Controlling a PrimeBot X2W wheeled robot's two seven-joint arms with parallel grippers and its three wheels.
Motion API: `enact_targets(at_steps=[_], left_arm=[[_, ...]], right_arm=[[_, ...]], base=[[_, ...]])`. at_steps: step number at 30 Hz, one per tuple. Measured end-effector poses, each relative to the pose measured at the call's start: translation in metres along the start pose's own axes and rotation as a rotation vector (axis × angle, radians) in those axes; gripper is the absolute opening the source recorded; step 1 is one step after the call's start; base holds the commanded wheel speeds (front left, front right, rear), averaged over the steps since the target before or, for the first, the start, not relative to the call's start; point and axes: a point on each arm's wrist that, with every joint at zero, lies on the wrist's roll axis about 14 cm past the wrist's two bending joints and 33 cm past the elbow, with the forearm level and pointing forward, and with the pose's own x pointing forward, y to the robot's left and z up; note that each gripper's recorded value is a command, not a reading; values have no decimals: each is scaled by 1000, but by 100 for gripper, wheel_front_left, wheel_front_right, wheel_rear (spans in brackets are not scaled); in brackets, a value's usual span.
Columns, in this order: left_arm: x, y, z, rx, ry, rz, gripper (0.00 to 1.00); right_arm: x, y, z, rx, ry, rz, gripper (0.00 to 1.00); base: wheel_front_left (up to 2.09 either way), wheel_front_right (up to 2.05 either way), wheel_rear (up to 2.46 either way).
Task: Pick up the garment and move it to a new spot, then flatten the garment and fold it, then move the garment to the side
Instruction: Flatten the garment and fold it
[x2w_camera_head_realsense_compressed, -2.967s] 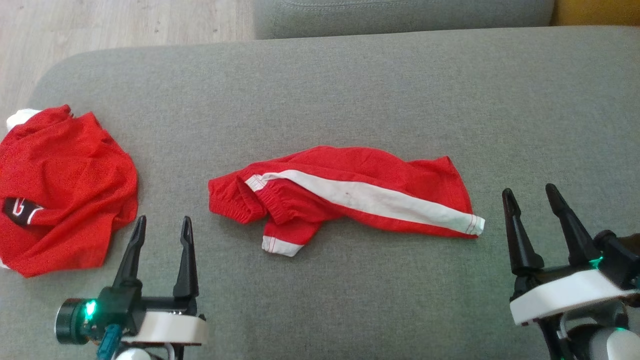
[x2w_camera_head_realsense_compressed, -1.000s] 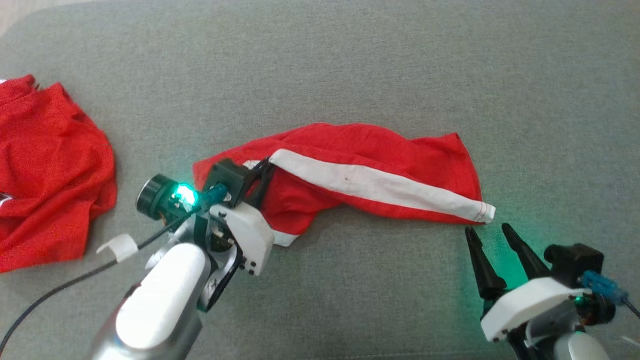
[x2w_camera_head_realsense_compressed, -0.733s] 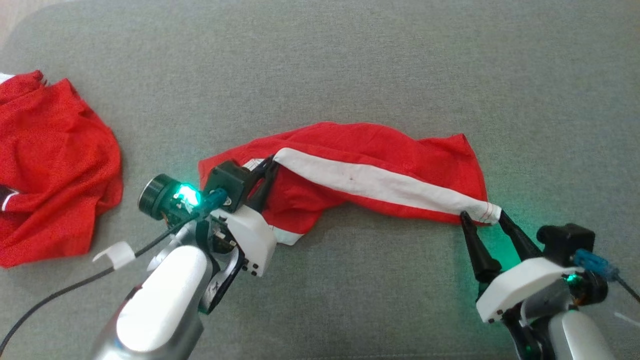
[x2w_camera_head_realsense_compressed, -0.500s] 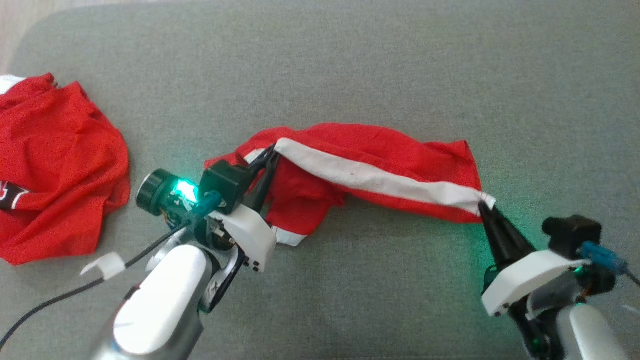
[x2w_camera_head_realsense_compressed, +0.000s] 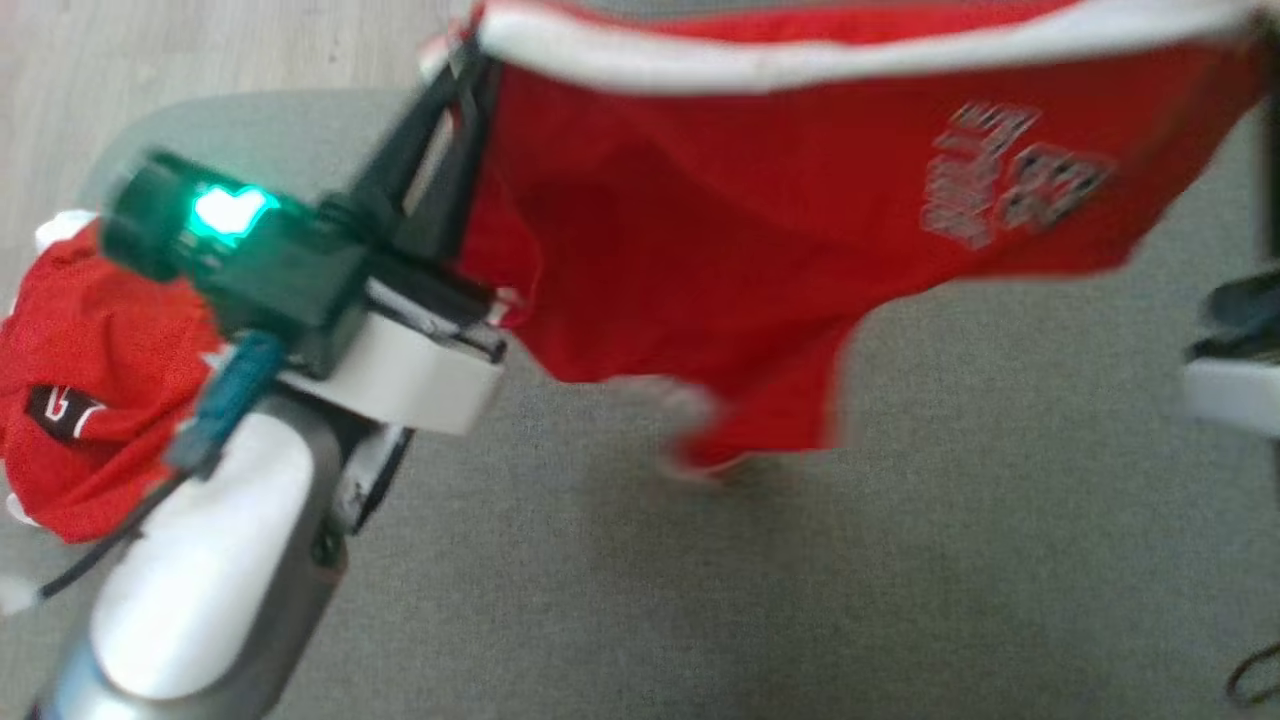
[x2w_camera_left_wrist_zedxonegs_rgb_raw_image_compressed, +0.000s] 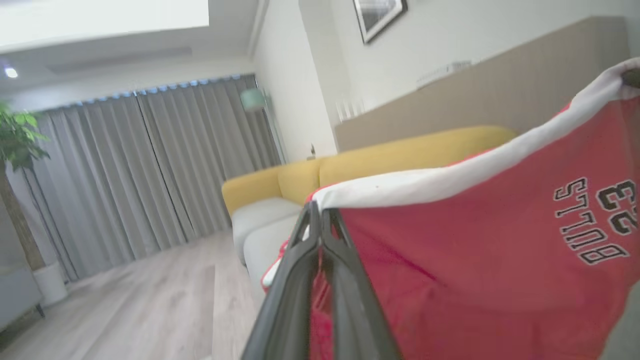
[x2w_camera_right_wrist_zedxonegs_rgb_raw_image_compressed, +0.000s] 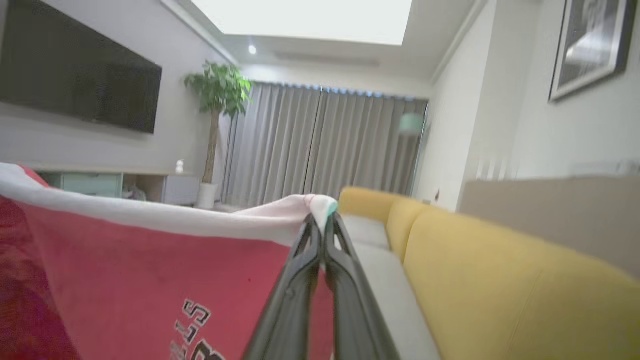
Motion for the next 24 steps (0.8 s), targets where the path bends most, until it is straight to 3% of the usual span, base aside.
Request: enact_targets(at_steps=[5, 8, 11, 19, 24], left_arm=[[-3, 9, 69, 68, -188, 28, 0], [-2, 7, 85, 72, -229, 20, 0], [3, 8, 77, 22, -204, 14, 0], [53, 8, -15, -287, -37, 19, 0], [101, 31, -25, -347, -98, 67, 0]], right_arm=[[4, -9, 91, -97, -255, -20, 0], [7, -15, 107, -108, -293, -39, 0], [17, -23, 93, -75, -248, -47, 0], [70, -39, 13, 53, -60, -55, 0], [119, -41, 13, 106, -82, -44, 0]], base=[[0, 0, 0], [0, 0, 0], [0, 0, 0], [0, 0, 0], [0, 0, 0]])
